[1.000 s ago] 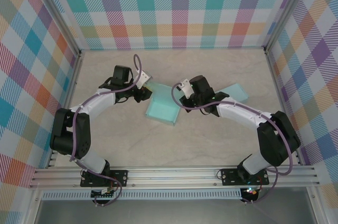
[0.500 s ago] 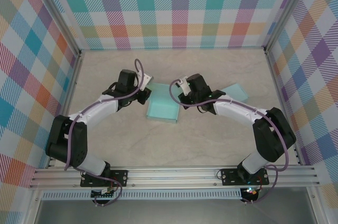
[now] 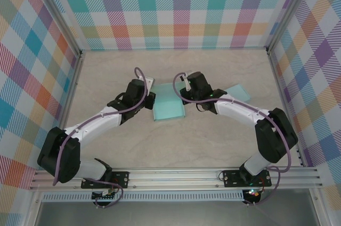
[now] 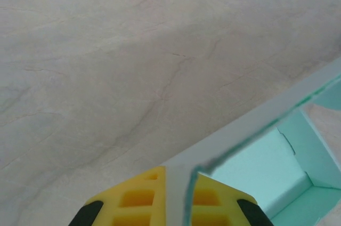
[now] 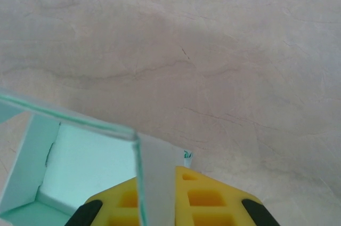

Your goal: Fold the paper box

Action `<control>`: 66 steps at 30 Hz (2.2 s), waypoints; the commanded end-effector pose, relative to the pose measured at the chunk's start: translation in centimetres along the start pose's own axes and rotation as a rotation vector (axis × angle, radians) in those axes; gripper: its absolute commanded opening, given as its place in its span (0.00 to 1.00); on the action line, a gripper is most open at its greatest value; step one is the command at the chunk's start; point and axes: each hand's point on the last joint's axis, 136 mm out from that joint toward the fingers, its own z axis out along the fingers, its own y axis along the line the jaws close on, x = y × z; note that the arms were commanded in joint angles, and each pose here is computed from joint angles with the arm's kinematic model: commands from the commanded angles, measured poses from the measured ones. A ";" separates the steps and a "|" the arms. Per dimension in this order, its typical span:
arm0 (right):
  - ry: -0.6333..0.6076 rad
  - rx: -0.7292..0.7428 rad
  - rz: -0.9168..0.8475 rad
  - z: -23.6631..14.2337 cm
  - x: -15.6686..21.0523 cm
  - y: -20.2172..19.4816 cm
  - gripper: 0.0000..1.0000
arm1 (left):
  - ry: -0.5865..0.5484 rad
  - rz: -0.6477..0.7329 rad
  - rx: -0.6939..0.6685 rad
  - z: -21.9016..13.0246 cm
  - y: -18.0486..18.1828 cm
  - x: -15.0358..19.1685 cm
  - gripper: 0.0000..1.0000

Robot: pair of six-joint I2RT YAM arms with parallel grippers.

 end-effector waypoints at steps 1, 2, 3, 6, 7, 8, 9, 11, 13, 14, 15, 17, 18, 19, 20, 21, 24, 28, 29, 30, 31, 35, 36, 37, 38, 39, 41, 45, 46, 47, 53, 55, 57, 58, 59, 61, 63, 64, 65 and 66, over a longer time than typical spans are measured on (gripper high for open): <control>0.002 0.024 0.070 0.9 0.1 0.3 0.08 | -0.086 -0.153 -0.108 0.3 1.3 -1.7 0.10; 0.000 0.035 0.072 1.0 0.1 0.2 0.07 | -0.089 -0.184 -0.129 0.4 1.5 -1.7 0.13; -0.003 0.043 0.074 1.1 0.1 0.3 0.06 | -0.091 -0.209 -0.141 0.5 1.5 -1.8 0.16; -0.011 0.061 0.073 1.2 0.1 0.1 0.05 | -0.079 -0.259 -0.181 0.7 1.8 -1.6 0.19; -0.014 0.064 0.072 1.2 0.0 0.1 0.05 | -0.074 -0.267 -0.197 0.7 1.9 -1.5 0.19; -0.016 0.070 0.070 1.2 0.0 0.0 0.05 | -0.066 -0.274 -0.213 0.7 2.0 -1.4 0.20; -0.015 0.079 0.067 1.2 0.0 -0.2 0.05 | -0.051 -0.279 -0.228 0.7 2.2 -1.0 0.21; -0.021 0.089 0.057 1.1 -0.3 -0.3 0.05 | -0.032 -0.282 -0.253 0.6 2.5 -0.5 0.24; -0.030 0.095 0.046 0.9 -0.6 -0.4 0.05 | -0.023 -0.288 -0.276 0.3 3.0 0.0 0.25; -0.032 0.096 0.040 0.8 -0.7 -0.4 0.05 | -0.019 -0.289 -0.284 0.2 3.1 0.2 0.25; -0.035 0.097 0.036 0.8 -0.8 -0.4 0.05 | -0.017 -0.288 -0.287 0.1 3.2 0.4 0.25; -0.036 0.093 0.032 0.8 -1.0 -0.3 0.05 | -0.016 -0.287 -0.284 -0.1 3.2 0.6 0.22; -0.036 0.091 0.030 0.8 -1.0 -0.2 0.06 | -0.016 -0.288 -0.281 -0.1 3.2 0.6 0.19; -0.037 0.089 0.032 0.9 -1.1 -0.2 0.06 | -0.013 -0.288 -0.277 0.0 3.1 0.7 0.17; -0.035 0.087 0.032 0.9 -1.1 -0.1 0.06 | -0.009 -0.292 -0.270 0.0 3.0 0.7 0.16; -0.035 0.083 0.034 1.0 -1.1 0.0 0.06 | -0.009 -0.298 -0.263 0.1 2.9 0.7 0.15; -0.039 0.067 0.049 1.1 -1.4 0.3 0.06 | -0.018 -0.327 -0.243 0.4 2.5 0.6 0.10; -0.043 0.055 0.078 1.6 -1.5 0.6 0.07 | -0.049 -0.374 -0.231 0.9 2.1 0.2 0.06; -0.048 0.055 0.088 1.8 -1.7 0.6 0.07 | -0.059 -0.385 -0.229 1.1 1.9 0.1 0.06; -0.053 0.056 0.096 1.9 -1.9 0.6 0.07 | -0.070 -0.393 -0.229 1.3 1.8 -0.2 0.05; -0.058 0.060 0.100 2.0 -2.0 0.6 0.07 | -0.082 -0.398 -0.226 1.4 1.7 -0.6 0.04; -0.107 0.090 0.087 2.4 -4.0 0.3 0.08 | -0.136 -0.408 -0.244 2.0 1.6 -2.7 0.04; -0.118 0.102 0.078 2.6 -4.5 0.2 0.07 | -0.148 -0.409 -0.249 2.2 1.6 -3.3 0.04; -0.126 0.113 0.071 2.8 -5.0 0.1 0.07 | -0.155 -0.410 -0.250 2.4 1.6 -3.7 0.04; -0.133 0.126 0.062 3.0 -5.4 0.0 0.07 | -0.165 -0.412 -0.249 2.7 1.4 -4.2 0.03; -0.141 0.136 0.057 3.2 -5.8 -0.1 0.07 | -0.168 -0.414 -0.248 3.0 1.3 -4.5 0.04; -0.153 0.144 0.056 3.8 -6.2 -0.2 0.07 | -0.176 -0.422 -0.255 3.6 1.3 -4.8 0.03; -0.167 0.142 0.091 4.8 -6.2 -0.2 0.08 | -0.182 -0.455 -0.282 4.6 1.6 -4.3 0.04; -0.166 0.138 0.103 5.0 -6.1 -0.1 0.09 | -0.181 -0.465 -0.287 4.8 1.6 -4.0 0.03; -0.164 0.132 0.116 5.3 -5.8 -0.1 0.09 | -0.179 -0.473 -0.289 5.0 1.7 -3.7 0.03; -0.149 0.087 0.187 6.1 -4.5 0.4 0.09 | -0.172 -0.472 -0.322 5.7 1.8 -2.4 0.04; -0.142 0.073 0.211 6.2 -4.0 0.6 0.09 | -0.171 -0.467 -0.334 5.7 1.8 -2.1 0.04; -0.132 0.060 0.230 6.3 -3.4 0.8 0.09 | -0.167 -0.459 -0.345 5.8 1.8 -1.7 0.03; -0.127 0.056 0.238 6.3 -3.2 0.8 0.09 | -0.164 -0.455 -0.349 5.9 1.8 -1.5 0.03; -0.119 0.053 0.245 6.4 -2.8 0.8 0.09 | -0.163 -0.452 -0.354 5.9 1.8 -1.4 0.03; -0.106 0.052 0.253 6.4 -2.1 0.8 0.09 | -0.158 -0.442 -0.368 6.0 1.8 -0.8 0.04; -0.094 0.049 0.259 6.4 -1.3 0.9 0.09 | -0.152 -0.437 -0.380 6.0 1.9 -0.3 0.04; -0.089 0.050 0.261 6.3 -0.9 0.9 0.09 | -0.149 -0.438 -0.384 6.0 2.0 0.0 0.03; -0.087 0.048 0.263 6.3 -0.6 1.0 0.09 | -0.148 -0.440 -0.390 6.0 2.1 0.3 0.03; -0.082 0.049 0.264 6.2 -0.3 1.0 0.09 | -0.144 -0.442 -0.393 6.0 2.1 0.6 0.03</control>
